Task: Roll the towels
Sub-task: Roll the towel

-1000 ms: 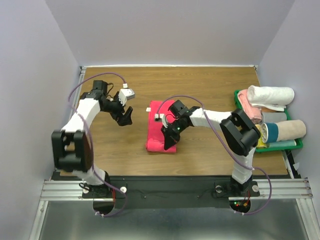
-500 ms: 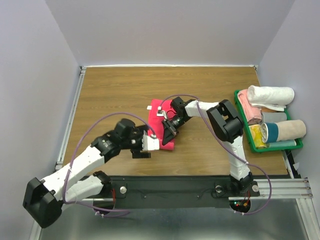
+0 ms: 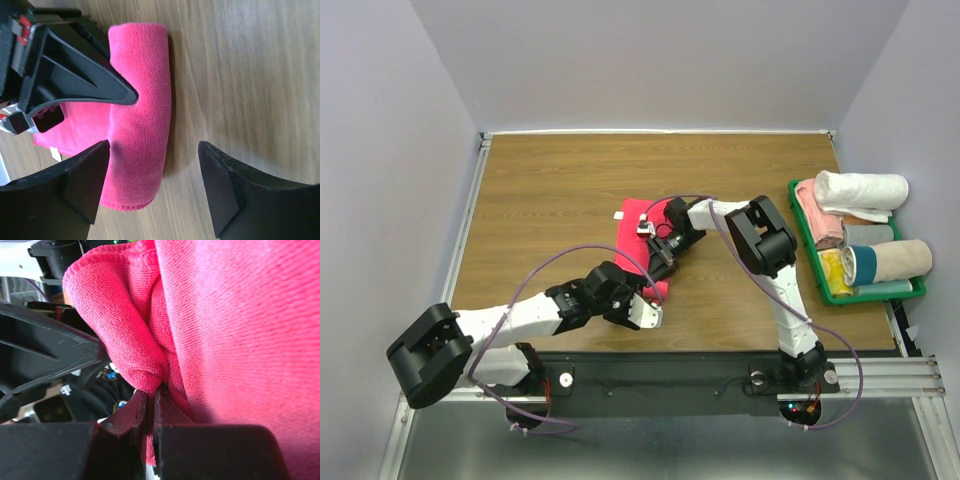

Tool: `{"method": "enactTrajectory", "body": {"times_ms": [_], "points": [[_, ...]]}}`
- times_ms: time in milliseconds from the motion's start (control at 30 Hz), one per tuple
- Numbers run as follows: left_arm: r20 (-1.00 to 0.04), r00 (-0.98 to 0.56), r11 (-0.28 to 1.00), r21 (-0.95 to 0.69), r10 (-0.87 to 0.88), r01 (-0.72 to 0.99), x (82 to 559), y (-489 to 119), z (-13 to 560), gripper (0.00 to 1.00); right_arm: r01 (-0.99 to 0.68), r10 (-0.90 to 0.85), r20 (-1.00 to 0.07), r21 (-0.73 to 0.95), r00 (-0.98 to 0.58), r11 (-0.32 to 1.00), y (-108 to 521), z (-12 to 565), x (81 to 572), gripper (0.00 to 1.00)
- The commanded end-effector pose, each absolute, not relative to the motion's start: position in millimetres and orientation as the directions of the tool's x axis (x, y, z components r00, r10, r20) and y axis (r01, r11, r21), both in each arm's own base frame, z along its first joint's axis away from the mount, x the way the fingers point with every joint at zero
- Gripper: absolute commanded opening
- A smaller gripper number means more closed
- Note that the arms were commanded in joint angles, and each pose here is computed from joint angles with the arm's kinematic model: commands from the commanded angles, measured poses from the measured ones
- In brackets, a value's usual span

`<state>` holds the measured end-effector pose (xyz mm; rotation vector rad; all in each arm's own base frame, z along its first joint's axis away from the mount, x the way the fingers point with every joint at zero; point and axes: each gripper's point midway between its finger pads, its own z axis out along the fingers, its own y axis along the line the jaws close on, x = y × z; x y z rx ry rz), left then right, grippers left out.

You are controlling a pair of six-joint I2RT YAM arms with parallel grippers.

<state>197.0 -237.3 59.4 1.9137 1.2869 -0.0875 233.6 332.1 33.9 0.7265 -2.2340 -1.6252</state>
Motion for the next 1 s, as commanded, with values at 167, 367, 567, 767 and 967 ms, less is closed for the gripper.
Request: {"method": "enactTrajectory", "body": {"times_ms": [167, 367, 567, 767, 967], "points": [[-0.421, 0.515, -0.146, 0.652, 0.747, 0.744, 216, -246, 47, 0.65, -0.358, -0.587, -0.059, 0.841, -0.807, 0.407, 308, -44, 247, 0.01], [-0.434, 0.475, -0.162, 0.585, 0.766, 0.795, 214, -252, 40, 0.47, -0.412, -0.603, -0.115, 0.827, -0.79, 0.383, 307, -38, 252, 0.04], [-0.485, 0.333, -0.219, 0.278, 0.809, 0.935, 177, -248, 18, 0.29, -0.488, -0.571, -0.213, 0.783, -0.793, 0.386, 304, -1, 278, 0.43], [-0.49, 0.241, -0.259, 0.031, 0.838, 0.965, 141, -243, 16, 0.2, -0.588, -0.494, -0.361, 0.67, -0.791, 0.454, 279, 52, 329, 0.82], [-0.515, 0.119, -0.235, -0.167, 0.849, 0.957, 121, -252, 29, 0.2, -0.656, -0.377, -0.544, 0.532, -0.749, 0.536, 228, 130, 369, 1.0]]}}
